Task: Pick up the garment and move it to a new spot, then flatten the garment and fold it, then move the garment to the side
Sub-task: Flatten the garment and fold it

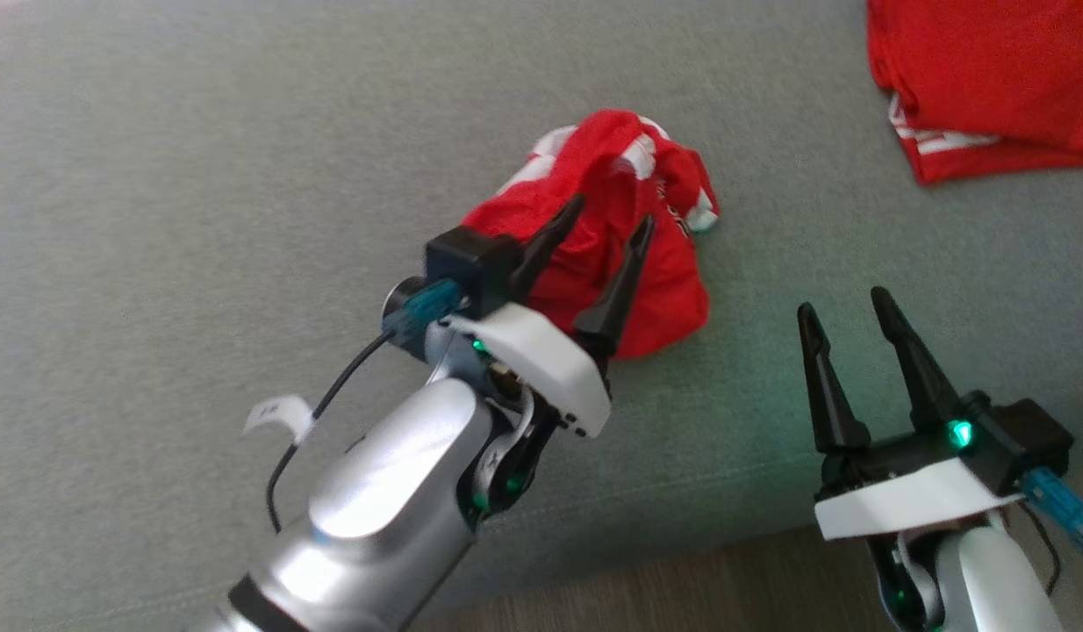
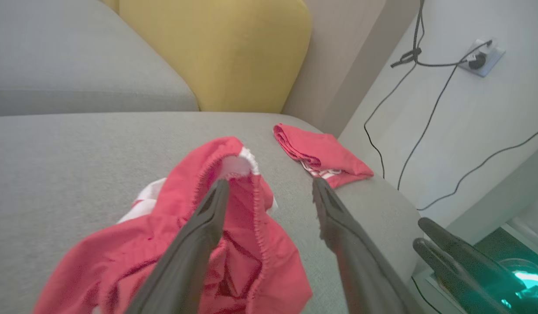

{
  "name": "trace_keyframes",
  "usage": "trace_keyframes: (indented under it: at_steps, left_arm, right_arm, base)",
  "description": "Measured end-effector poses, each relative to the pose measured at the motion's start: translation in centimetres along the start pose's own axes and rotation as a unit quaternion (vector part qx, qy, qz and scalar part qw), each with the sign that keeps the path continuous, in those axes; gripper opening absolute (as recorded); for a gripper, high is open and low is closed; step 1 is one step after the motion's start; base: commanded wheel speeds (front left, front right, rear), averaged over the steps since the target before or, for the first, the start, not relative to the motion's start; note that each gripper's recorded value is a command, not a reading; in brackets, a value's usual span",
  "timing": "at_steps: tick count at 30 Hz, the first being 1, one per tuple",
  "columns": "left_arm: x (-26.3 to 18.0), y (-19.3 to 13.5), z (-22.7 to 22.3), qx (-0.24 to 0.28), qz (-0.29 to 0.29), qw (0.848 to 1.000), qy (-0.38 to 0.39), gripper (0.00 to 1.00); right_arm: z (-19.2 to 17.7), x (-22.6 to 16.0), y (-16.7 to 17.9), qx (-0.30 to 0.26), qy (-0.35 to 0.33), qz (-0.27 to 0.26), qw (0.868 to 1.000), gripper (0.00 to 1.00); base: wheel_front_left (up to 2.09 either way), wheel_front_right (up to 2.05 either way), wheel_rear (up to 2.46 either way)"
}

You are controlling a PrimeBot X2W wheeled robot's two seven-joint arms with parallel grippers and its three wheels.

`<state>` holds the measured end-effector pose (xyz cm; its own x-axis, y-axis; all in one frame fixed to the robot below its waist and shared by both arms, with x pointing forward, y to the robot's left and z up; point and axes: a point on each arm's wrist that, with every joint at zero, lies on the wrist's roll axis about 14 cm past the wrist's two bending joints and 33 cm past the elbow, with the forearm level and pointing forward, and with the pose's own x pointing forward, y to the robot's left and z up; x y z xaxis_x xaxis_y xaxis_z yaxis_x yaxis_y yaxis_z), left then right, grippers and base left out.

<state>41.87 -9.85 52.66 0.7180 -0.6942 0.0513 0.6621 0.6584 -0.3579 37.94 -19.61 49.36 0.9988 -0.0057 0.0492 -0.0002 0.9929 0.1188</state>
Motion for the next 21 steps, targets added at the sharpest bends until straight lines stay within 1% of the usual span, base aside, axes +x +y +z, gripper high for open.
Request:
trace_keyframes:
  at_steps: [4,11,17,18,19,20,21]
  left_arm:
    - [1.6,-0.2,-2.2,-0.012,-0.009,0.999,0.039,1.0]
    - [3.7,0.4,-2.9,-0.034,-0.01,0.998,0.051,1.0]
    - [5.1,1.3,-3.1,-0.018,-0.004,0.998,0.053,1.0]
    - [5.3,1.3,-3.0,-0.017,-0.005,0.998,0.054,0.79]
    - [5.4,1.3,-3.0,-0.016,-0.004,0.998,0.054,0.44]
    - [5.6,1.5,-2.9,-0.015,-0.003,0.998,0.053,0.17]
    - [5.7,1.5,-2.9,-0.015,-0.003,0.998,0.053,0.0]
  right_arm:
    - [-0.4,0.2,-1.2,-0.006,0.007,-0.017,1.0,1.0]
    - [-0.8,0.5,-2.2,-0.013,0.013,-0.03,0.999,1.0]
    - [-1.3,0.5,-2.5,-0.012,0.021,-0.036,0.999,1.0]
    - [-1.3,0.5,-2.5,-0.012,0.021,-0.037,0.999,1.0]
    - [-1.4,0.4,-2.6,-0.012,0.022,-0.037,0.999,1.0]
    - [-1.3,0.4,-2.6,-0.012,0.022,-0.038,0.999,1.0]
    - [-1.3,0.4,-2.6,-0.012,0.021,-0.038,0.999,1.0]
  base:
    - [0.0,0.0,0.0]
    - [0.0,0.0,0.0]
    - [0.0,0.0,0.0]
    - [0.0,0.0,0.0]
    - [0.0,0.0,0.0]
    - [0.0,0.0,0.0]
    - [0.0,0.0,0.0]
